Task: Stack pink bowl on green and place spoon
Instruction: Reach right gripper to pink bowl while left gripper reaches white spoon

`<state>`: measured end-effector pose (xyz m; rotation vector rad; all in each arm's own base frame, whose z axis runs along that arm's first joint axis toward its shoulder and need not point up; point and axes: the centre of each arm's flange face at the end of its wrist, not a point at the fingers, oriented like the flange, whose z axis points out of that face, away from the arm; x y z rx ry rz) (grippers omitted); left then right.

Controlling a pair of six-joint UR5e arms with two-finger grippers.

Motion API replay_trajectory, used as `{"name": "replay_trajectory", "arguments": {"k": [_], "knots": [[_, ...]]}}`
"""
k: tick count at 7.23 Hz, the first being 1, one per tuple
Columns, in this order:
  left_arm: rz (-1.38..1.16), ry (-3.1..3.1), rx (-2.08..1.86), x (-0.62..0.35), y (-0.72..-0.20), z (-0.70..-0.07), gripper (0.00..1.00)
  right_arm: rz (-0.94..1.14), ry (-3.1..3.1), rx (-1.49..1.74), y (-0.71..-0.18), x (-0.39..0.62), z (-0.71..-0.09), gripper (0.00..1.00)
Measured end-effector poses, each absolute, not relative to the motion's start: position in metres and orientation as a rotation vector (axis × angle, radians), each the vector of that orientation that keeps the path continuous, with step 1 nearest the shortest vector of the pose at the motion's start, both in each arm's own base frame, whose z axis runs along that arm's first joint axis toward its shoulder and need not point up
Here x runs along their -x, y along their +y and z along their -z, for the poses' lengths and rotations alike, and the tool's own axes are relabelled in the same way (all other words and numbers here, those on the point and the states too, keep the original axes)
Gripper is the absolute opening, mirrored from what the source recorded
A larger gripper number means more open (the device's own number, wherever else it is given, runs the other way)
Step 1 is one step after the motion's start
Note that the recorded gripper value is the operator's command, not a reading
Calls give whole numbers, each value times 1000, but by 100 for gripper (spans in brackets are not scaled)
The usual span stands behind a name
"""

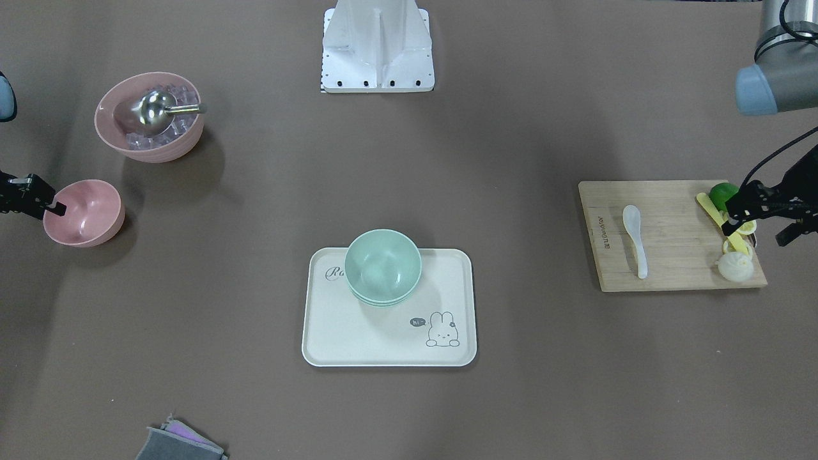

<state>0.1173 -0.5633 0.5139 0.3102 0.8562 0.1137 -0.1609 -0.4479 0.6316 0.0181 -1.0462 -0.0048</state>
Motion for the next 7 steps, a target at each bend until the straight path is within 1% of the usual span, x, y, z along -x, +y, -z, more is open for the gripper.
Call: {"name": "replay_trajectory", "arguments": {"k": [2, 4, 7], "knots": [[-111, 862, -316, -118, -564, -514, 98, 0, -1049, -15, -450, 162, -630, 0], [-128, 868, -306, -134, -561, -513, 98, -51, -1062, -10, -459, 161, -618, 0], [-134, 866, -250, -195, -548, -506, 97, -186, -1104, -37, -500, 145, -576, 0]]}}
